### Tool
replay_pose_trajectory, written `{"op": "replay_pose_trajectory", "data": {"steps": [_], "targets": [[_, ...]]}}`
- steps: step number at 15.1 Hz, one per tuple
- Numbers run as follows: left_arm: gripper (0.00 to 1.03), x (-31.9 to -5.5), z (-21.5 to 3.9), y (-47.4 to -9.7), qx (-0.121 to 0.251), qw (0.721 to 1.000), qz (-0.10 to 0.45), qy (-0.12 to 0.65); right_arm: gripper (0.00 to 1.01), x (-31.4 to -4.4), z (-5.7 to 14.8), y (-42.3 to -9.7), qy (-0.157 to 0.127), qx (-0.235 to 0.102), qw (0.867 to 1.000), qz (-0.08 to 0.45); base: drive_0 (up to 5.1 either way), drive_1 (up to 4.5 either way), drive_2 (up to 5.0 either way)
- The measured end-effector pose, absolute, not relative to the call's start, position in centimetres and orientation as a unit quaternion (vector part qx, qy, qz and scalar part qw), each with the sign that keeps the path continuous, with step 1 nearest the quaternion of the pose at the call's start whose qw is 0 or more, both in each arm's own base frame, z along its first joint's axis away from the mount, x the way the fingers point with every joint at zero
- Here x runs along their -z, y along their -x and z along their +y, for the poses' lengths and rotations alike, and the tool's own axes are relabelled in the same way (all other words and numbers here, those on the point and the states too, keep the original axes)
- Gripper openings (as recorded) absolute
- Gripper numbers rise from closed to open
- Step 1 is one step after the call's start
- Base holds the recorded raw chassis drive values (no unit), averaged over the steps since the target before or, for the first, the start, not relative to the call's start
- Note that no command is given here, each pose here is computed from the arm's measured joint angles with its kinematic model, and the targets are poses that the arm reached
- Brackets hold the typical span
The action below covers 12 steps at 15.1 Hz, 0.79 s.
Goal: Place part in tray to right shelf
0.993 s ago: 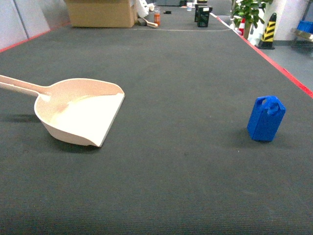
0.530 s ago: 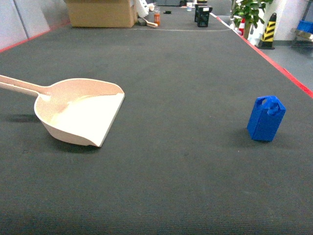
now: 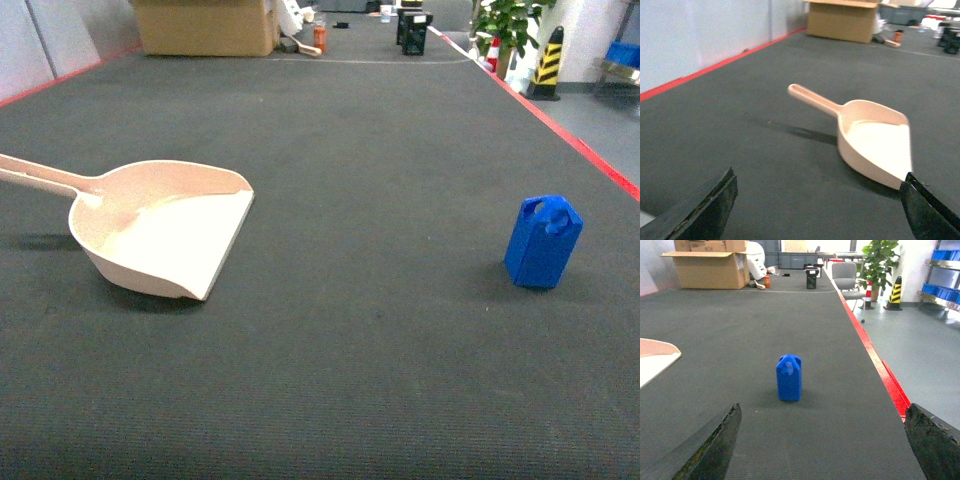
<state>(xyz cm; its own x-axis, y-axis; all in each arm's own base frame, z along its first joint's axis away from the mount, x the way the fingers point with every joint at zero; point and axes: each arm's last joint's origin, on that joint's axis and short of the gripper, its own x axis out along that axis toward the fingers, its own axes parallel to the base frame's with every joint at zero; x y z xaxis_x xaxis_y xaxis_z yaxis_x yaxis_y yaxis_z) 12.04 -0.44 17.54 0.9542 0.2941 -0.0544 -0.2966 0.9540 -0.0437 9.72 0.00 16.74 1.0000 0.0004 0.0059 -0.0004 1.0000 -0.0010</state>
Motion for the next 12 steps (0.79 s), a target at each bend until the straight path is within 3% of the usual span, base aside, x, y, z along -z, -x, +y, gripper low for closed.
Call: {"op": "replay_pose_trajectory", "data": {"steps": [1, 4, 7, 9, 12], "targets": [[0.98, -17.5, 0.0, -13.2, -0.164, 0.985, 0.033, 0.053, 0.98, -16.7, 0.0, -9.7, 0.000, 0.000, 1.000, -0.002, 0.0, 0.00, 0.0], [0.98, -17.8, 1.1, -18.7, -0.117, 0.974, 0.034, 0.192, 0.98, -16.7, 0.0, -9.7, 0.000, 0.000, 1.000, -0.002, 0.0, 0.00, 0.0], [0.98, -15.0, 2.2, -24.4, -0.092, 0.941, 0.065, 0.319, 0.98, -16.7, 0.0, -9.7, 0.000, 0.000, 1.000, -0.002, 0.0, 0.00, 0.0], [0.98, -12.4, 3.7, -27.6, -0.110, 0.920, 0.064, 0.372, 0.98, -16.7, 0.0, -9.7, 0.001, 0.000, 1.000, -0.002, 0.0, 0.00, 0.0], [0.98, -10.9, 5.9, -30.4, -0.110, 0.906, 0.057, 0.405, 0.98, -16.7, 0.0, -9.7, 0.000, 0.000, 1.000, -0.002, 0.0, 0.00, 0.0]]}}
